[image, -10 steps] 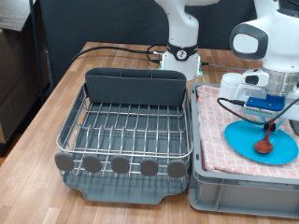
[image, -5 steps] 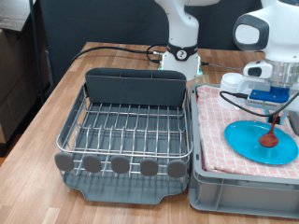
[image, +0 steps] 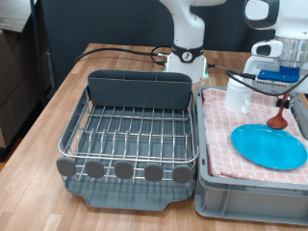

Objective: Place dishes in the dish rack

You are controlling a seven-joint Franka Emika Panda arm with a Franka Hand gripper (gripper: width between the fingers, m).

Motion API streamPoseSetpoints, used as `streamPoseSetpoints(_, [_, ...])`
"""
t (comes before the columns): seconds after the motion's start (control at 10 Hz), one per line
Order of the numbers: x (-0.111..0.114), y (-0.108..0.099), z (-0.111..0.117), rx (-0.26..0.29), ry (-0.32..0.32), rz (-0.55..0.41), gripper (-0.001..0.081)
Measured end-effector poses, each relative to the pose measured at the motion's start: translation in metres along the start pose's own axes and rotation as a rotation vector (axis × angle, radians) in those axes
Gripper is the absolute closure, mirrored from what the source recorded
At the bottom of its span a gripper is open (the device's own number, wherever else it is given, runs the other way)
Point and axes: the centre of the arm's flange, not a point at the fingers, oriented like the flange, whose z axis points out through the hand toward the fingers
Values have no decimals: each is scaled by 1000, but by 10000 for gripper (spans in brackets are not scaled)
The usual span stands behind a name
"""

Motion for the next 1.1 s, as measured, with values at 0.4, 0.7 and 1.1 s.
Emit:
streamPoseSetpoints(0.4, [10, 22, -3, -58, 46, 196, 717])
streamPoseSetpoints(0.7, [27, 50, -19, -97, 77, 329, 717])
streamPoseSetpoints(1.1, [56, 75, -52, -123, 123, 556, 717])
